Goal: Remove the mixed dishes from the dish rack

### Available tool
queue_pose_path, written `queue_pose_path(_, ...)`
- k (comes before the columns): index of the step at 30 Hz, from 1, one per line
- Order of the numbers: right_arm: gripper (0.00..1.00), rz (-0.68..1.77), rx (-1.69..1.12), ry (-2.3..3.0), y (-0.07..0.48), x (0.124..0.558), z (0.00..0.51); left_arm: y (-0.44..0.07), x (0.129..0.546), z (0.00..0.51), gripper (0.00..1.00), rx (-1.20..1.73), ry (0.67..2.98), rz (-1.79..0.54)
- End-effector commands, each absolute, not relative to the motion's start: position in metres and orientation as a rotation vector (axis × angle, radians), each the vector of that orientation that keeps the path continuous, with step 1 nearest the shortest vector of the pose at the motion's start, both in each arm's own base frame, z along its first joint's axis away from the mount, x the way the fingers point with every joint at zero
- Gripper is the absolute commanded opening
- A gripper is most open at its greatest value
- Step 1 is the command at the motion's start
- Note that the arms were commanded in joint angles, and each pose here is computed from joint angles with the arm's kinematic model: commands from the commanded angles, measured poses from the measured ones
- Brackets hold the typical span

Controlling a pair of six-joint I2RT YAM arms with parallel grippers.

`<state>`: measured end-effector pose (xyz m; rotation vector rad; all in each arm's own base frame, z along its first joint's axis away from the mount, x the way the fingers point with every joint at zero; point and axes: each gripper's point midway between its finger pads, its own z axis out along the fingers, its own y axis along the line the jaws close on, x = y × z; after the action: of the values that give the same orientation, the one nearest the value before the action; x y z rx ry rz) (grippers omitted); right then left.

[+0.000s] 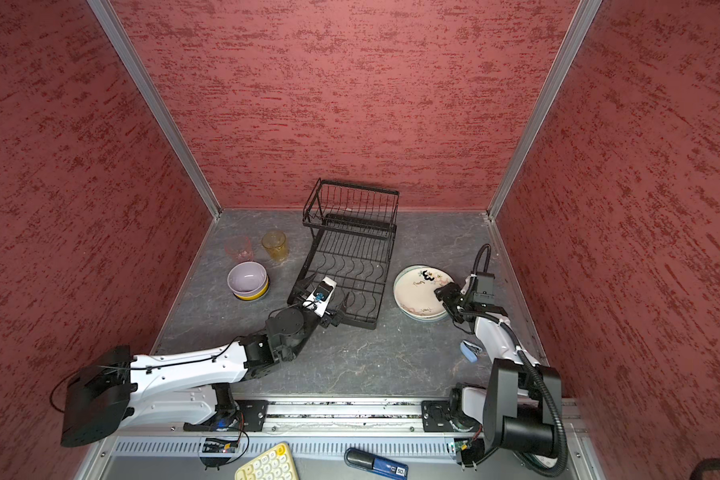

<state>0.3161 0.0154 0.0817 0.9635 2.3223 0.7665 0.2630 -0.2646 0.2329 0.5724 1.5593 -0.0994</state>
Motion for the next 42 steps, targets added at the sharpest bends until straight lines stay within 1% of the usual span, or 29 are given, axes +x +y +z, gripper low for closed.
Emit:
queue_pose_path(1, 0.81, 0.684, 0.877, 2.335, 0.011, 0.323, 0.089, -0.258, 0.264, 0.227, 1.0, 0.566, 1.583, -0.103)
queue_pose_path(3, 0.91, 0.609, 0.868, 2.358, 0.005, 0.321, 0.087, -0.255, 0.265, 0.226, 1.0, 0.56, 1.589, -0.103)
queue_pose_path(5, 0.98, 0.521, 0.852, 2.382, -0.002, 0.319, 0.087, -0.252, 0.266, 0.227, 1.0, 0.549, 1.595, -0.11)
queue_pose_path(6, 0.99, 0.471, 0.837, 2.398, -0.006, 0.318, 0.087, -0.251, 0.267, 0.228, 1.0, 0.539, 1.595, -0.118)
queue_pose_path(9, 0.99, 0.355, 0.77, 2.4, -0.015, 0.321, 0.094, -0.243, 0.27, 0.223, 1.0, 0.53, 1.628, -0.113)
queue_pose_path(12, 0.99, 0.245, 0.656, 2.327, -0.021, 0.332, 0.115, -0.224, 0.281, 0.229, 1.0, 0.449, 1.662, -0.126)
queue_pose_path(15, 0.99, 0.192, 0.552, 2.159, -0.025, 0.345, 0.151, -0.189, 0.297, 0.239, 1.0, 0.325, 1.707, -0.157)
queue_pose_path(18, 0.99, 0.183, 0.526, 1.955, -0.03, 0.35, 0.182, -0.144, 0.313, 0.237, 1.0, 0.187, 1.752, -0.151)
queue_pose_path(21, 0.99, 0.188, 0.445, 1.725, -0.026, 0.348, 0.206, -0.098, 0.326, 0.234, 1.0, 0.067, 1.735, -0.042)
queue_pose_path(24, 0.99, 0.122, 0.406, 1.631, -0.028, 0.346, 0.206, -0.053, 0.339, 0.216, 1.0, -0.083, 1.75, 0.035)
queue_pose_path(27, 0.99, 0.028, 0.346, 1.611, -0.029, 0.348, 0.199, -0.025, 0.352, 0.194, 1.0, -0.16, 1.767, 0.087)
queue_pose_path(30, 0.99, -0.037, 0.312, 1.53, -0.033, 0.338, 0.199, -0.008, 0.365, 0.183, 1.0, -0.19, 1.77, 0.161)
queue_pose_path(32, 0.99, -0.096, 0.326, 1.475, -0.042, 0.332, 0.201, -0.001, 0.372, 0.173, 1.0, -0.203, 1.779, 0.171)
queue_pose_path(35, 0.99, -0.19, 0.396, 1.494, -0.058, 0.333, 0.186, 0.002, 0.379, 0.154, 1.0, -0.209, 1.812, 0.16)
queue_pose_path(39, 0.99, -0.209, 0.399, 1.476, -0.061, 0.335, 0.176, -0.001, 0.385, 0.14, 1.0, -0.169, 1.831, 0.161)
queue_pose_path(42, 0.99, -0.232, 0.436, 1.492, -0.066, 0.341, 0.169, 0.002, 0.389, 0.14, 1.0, -0.16, 1.83, 0.169)
